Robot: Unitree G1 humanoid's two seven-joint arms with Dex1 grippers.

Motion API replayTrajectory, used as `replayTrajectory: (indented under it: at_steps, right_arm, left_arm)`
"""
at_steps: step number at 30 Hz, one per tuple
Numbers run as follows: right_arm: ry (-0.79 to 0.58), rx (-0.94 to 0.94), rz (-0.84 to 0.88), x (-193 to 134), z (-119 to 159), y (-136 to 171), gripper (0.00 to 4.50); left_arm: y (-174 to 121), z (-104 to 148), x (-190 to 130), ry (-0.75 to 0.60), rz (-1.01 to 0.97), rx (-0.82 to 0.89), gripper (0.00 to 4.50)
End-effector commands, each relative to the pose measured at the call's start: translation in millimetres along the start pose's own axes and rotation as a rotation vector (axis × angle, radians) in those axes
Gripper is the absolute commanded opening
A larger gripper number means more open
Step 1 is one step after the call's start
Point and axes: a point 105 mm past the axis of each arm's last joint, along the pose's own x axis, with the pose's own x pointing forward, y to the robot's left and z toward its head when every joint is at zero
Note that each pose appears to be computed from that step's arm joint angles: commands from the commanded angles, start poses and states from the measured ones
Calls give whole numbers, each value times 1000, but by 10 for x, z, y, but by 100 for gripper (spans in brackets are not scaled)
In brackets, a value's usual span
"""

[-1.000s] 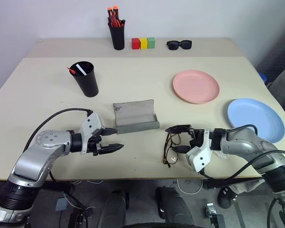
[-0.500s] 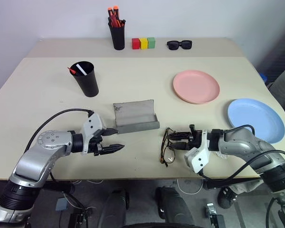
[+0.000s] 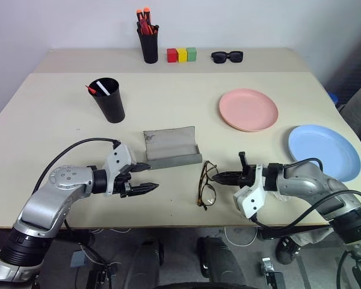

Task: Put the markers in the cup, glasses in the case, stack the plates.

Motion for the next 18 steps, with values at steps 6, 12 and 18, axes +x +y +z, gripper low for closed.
replayTrajectory:
  at_steps: [6, 12, 18]
  right_arm:
    - [-22, 3, -39, -2, 55, -81, 3]
    - [-32, 59, -14, 8, 70, -61, 27]
    - [-30, 39, -32, 12, 75, -89, 216]
  left_arm:
    - [3, 88, -3, -17, 5, 40, 328]
    - [0, 90, -4, -19, 6, 42, 328]
    - [-1, 91, 5, -19, 3, 45, 328]
